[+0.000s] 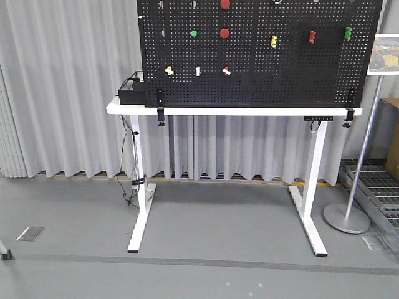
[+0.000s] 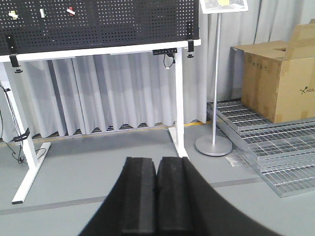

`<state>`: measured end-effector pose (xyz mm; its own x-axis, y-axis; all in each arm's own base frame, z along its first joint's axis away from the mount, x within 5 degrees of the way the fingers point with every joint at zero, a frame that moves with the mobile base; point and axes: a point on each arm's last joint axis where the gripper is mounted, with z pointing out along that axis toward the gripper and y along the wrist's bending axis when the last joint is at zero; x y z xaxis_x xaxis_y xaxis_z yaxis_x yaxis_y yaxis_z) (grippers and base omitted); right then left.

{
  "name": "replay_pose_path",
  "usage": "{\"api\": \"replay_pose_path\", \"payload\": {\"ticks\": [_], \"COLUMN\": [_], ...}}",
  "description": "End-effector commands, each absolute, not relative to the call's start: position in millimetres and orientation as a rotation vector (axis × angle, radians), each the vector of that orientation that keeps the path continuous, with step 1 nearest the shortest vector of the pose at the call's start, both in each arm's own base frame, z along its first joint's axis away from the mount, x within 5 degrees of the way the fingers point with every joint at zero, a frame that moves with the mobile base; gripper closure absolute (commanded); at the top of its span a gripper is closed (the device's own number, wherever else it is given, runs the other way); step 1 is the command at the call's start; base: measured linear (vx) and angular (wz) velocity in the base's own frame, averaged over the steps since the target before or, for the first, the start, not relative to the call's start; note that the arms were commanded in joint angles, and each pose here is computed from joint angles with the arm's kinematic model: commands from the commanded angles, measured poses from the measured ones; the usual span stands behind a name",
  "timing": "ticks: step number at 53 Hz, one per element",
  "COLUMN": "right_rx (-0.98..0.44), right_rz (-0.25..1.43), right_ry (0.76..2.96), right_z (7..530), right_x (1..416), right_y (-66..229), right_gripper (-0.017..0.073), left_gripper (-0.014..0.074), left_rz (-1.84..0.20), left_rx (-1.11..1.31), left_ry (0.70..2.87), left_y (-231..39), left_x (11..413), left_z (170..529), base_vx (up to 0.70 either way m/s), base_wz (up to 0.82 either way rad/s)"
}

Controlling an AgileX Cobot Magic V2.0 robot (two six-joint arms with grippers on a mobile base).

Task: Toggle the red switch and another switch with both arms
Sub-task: 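Drive the base forward up to the black pegboard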

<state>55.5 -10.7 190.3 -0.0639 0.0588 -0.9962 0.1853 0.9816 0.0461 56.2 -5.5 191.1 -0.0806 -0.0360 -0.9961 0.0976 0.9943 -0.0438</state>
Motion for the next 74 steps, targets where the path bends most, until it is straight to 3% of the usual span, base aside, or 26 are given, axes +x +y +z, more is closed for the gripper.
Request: {"api": "replay_pose_path", "payload": {"ticks": [1,74], "right_rx": [0.162,0.162], "right_rz": [-0.111,-0.111], "right_ry": [1.549,1.549], "right_z": [196.7,196.7], "right_x": [55.4,55.4], "right_y": [-10.0,-10.0], "right_gripper": [0.0566,0.0566], "left_gripper": [0.0591,0.0591], "left_rz": [-0.121,-0.121], "left_rx": [0.042,0.042], "left_ry": [1.563,1.563], "left_y": [-5.7,-5.7], "left_x": [56.0,56.0], "left_z": [193.8,193.8], "base_vx": [0.00,0.03], "base_wz": [0.00,0.00]}}
